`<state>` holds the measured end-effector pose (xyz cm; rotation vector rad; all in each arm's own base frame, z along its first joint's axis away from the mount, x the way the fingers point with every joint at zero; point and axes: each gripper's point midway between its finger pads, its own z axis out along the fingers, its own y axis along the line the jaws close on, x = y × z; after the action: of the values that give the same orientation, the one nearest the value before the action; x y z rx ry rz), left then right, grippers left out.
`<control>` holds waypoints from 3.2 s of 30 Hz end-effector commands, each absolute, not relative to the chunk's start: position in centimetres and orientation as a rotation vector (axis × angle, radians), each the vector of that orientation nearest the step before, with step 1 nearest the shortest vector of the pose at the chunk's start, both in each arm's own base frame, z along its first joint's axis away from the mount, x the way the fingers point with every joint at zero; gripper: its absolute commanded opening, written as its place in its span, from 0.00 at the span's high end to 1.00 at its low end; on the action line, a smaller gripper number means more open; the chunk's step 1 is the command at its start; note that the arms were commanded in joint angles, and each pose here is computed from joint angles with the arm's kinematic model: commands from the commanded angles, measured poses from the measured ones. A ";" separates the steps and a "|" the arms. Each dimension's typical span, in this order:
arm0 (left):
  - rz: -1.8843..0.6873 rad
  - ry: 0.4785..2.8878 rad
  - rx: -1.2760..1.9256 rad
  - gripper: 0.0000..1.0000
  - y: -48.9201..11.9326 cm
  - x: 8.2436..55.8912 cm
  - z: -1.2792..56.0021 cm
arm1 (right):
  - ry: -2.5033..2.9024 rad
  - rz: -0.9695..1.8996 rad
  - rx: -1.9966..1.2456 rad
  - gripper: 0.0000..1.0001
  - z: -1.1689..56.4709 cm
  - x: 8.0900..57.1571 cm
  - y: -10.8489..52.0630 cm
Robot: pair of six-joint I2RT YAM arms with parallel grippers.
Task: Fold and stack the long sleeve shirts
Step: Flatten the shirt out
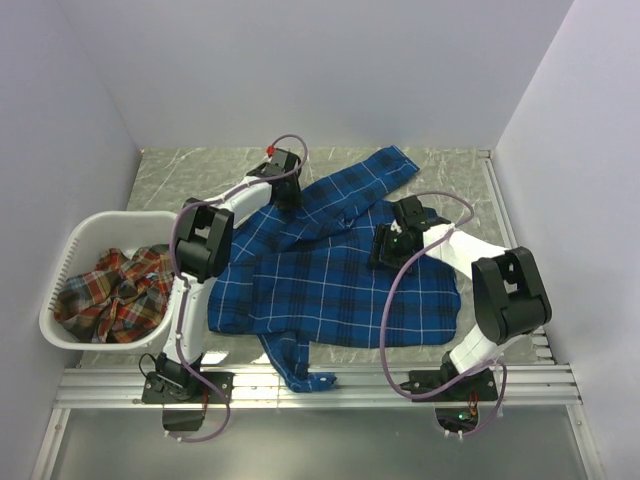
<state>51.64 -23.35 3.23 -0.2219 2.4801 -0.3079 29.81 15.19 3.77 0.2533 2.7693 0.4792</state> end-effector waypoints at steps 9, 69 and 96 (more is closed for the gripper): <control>-0.386 2.418 -0.579 0.59 -18.4 56.5 0.3 | 2.929 0.387 0.261 0.31 1.4 27.5 14.4; -0.230 2.807 -0.452 0.21 -9.7 29.5 2.0 | 2.436 0.312 1.230 0.40 1.7 53.5 -1.1; -0.385 2.486 -0.488 0.16 -12.5 40.0 7.7 | 2.493 0.801 0.758 0.37 8.9 40.3 12.5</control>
<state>38.58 -12.99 8.34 -0.4337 2.5188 -0.4074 41.73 10.66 10.73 0.7409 2.4636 0.6852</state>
